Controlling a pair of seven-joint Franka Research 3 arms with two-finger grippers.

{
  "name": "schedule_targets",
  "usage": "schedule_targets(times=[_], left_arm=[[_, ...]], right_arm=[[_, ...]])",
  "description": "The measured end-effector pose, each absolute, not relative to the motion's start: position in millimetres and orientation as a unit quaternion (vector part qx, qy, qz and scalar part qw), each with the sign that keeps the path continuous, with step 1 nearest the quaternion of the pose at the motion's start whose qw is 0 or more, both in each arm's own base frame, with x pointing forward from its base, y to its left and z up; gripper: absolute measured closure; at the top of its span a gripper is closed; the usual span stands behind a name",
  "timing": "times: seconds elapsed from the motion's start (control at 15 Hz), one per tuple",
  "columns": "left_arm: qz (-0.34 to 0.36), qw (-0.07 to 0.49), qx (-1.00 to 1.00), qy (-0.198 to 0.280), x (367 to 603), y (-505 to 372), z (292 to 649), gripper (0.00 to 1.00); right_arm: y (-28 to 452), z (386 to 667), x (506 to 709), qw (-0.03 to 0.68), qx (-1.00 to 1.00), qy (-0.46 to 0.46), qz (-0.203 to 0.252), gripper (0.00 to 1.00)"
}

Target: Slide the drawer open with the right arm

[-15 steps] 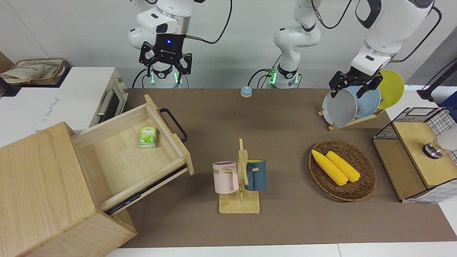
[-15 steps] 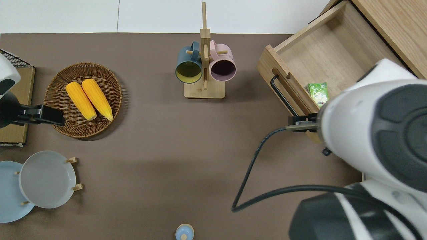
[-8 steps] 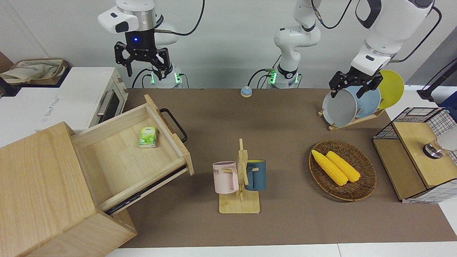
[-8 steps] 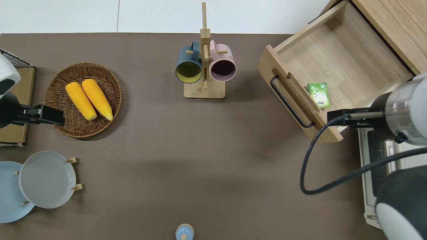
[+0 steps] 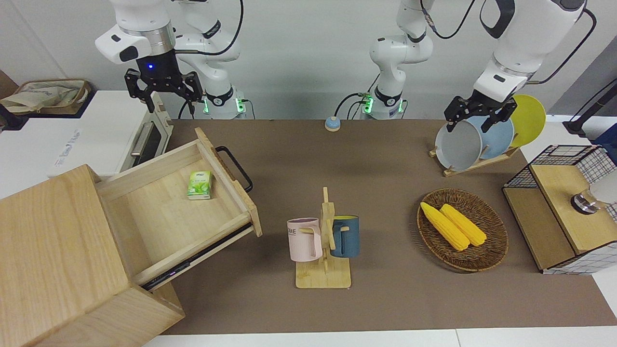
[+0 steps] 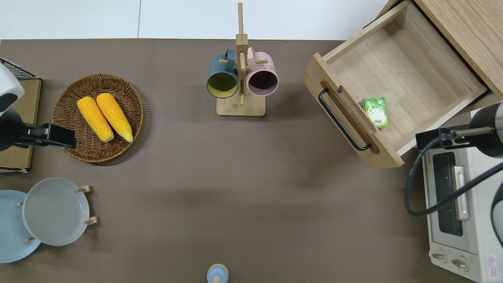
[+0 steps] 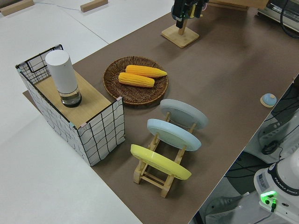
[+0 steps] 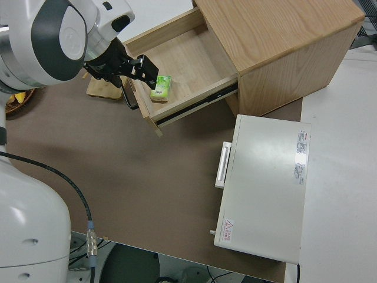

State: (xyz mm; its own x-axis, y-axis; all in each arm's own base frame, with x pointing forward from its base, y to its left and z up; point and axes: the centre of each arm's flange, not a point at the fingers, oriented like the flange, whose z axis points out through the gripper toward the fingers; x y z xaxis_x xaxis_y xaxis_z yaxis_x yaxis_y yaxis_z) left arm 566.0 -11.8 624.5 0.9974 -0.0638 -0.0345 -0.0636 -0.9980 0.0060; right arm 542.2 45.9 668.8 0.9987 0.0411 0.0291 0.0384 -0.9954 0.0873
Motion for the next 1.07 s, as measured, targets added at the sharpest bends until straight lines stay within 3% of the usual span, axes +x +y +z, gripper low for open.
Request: schedule_targets(times=[0.47, 1.07], left_arm=[[-0.017, 0.002, 0.999, -0.032, 566, -12, 625, 0.0], [-0.017, 0.002, 0.999, -0.032, 566, -12, 625, 0.0]], right_arm=[[33, 660, 543, 0.014, 0.998, 0.059, 0.003, 0.01], [3, 622, 563, 0.001, 1.0, 0.004, -0.031, 0.01]])
